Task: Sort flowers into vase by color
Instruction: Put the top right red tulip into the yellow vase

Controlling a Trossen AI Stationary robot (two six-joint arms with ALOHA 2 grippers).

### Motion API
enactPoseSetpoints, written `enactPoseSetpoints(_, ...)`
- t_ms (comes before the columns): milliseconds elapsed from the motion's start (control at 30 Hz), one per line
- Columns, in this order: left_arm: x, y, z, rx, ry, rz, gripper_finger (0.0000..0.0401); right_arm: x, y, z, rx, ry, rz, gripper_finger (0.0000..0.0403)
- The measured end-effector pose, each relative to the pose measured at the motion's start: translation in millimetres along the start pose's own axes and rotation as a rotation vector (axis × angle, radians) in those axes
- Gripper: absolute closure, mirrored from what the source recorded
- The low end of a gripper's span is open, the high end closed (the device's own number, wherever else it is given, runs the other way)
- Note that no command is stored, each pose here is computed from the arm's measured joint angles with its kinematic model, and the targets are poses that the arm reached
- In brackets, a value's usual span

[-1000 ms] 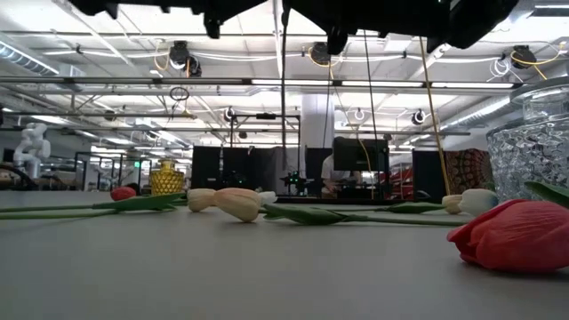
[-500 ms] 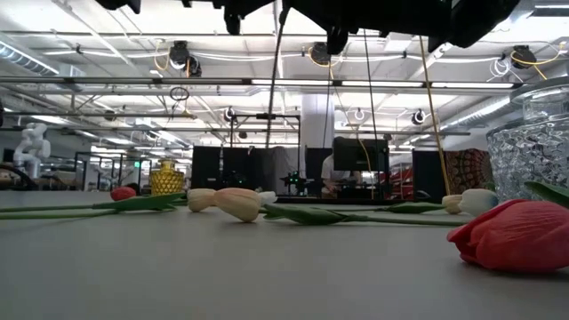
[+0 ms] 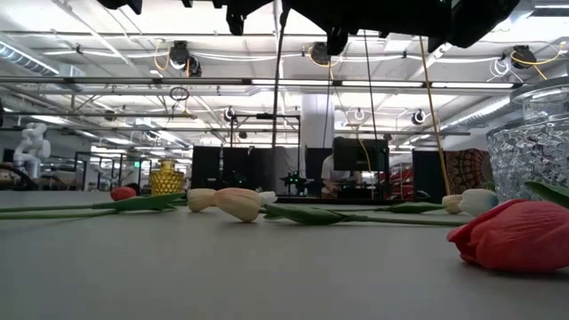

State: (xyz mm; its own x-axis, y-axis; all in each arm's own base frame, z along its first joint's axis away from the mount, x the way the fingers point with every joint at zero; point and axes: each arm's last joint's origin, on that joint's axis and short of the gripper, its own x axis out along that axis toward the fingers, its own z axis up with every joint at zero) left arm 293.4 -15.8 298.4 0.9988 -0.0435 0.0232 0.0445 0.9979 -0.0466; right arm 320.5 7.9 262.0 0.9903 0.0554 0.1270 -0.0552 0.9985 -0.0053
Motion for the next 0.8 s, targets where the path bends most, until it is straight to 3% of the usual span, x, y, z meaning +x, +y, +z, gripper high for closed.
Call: enactPoseSetpoints(800, 0.0, 0.4, 0.0, -0.001, -0.001, 0.015, 0.0269, 0.0, 3.2, 0.6, 0.076, -0.005, 0.032, 0.0403)
